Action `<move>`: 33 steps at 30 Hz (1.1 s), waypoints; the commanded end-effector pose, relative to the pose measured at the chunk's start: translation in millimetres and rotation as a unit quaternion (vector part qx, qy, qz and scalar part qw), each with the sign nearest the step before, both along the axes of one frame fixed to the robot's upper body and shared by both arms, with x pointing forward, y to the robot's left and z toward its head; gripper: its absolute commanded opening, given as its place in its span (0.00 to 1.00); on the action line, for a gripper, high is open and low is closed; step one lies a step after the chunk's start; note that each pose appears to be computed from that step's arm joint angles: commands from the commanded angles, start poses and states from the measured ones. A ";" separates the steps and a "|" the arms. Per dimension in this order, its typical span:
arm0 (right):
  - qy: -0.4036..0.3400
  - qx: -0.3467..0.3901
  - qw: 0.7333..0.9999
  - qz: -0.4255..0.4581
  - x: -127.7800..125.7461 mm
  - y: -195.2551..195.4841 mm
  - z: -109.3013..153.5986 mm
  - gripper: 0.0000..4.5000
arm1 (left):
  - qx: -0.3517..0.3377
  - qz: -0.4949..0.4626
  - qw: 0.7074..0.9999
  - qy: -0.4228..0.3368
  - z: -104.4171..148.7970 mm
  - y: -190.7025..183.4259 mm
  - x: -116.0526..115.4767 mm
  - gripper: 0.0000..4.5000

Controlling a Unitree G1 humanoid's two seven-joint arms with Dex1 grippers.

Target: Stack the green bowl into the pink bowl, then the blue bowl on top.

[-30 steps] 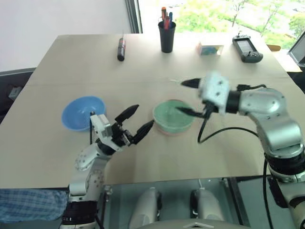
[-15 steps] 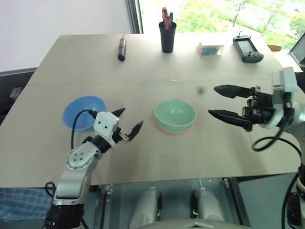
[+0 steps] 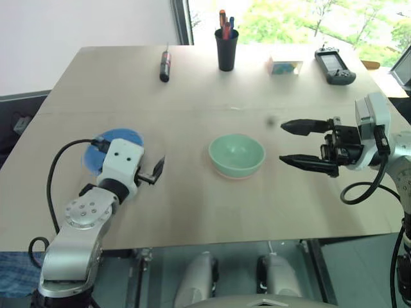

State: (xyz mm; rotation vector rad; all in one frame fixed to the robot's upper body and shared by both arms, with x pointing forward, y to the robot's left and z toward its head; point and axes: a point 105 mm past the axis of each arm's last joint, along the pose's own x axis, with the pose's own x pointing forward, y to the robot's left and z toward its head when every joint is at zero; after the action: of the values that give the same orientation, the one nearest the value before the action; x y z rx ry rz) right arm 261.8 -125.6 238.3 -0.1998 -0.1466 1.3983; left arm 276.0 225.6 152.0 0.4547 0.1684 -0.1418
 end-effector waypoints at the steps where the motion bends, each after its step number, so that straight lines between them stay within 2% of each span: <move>1: -0.027 -0.002 0.999 0.019 -1.1 1.9 8.3 0.81 | 0.047 0.048 0.998 -0.006 9.4 21.7 -12.1 1.00; 7: -0.035 0.002 0.999 0.028 -3.5 3.6 7.1 0.81 | 0.085 0.103 0.990 0.031 -1.5 56.3 -19.9 1.00; 13: -0.040 0.000 0.999 0.025 -4.1 2.3 6.1 0.81 | 0.106 0.089 0.988 0.061 -12.6 67.4 -9.0 1.00; 25: -0.044 -0.001 0.999 0.003 -6.9 -1.2 6.1 0.81 | 0.126 0.019 0.989 0.076 -17.0 53.7 19.3 1.00; 26: -0.044 -0.001 0.999 0.000 -7.1 -1.7 6.0 0.81 | 0.128 0.009 0.988 0.080 -18.5 51.4 20.8 0.89; 28: -0.045 -0.001 0.999 -0.003 -7.8 -2.2 6.0 0.81 | 0.129 -0.004 0.988 0.086 -20.6 48.9 22.0 0.75; 33: -0.048 0.000 0.999 -0.013 -8.9 -1.7 5.6 0.81 | 0.130 -0.025 0.987 0.092 -22.5 42.4 28.7 0.27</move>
State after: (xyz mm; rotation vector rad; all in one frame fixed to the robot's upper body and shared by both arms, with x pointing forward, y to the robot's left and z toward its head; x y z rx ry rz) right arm 259.6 -125.7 230.9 -0.2285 -0.1571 1.3738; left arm 300.3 271.2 120.1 0.6731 0.3944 -0.1989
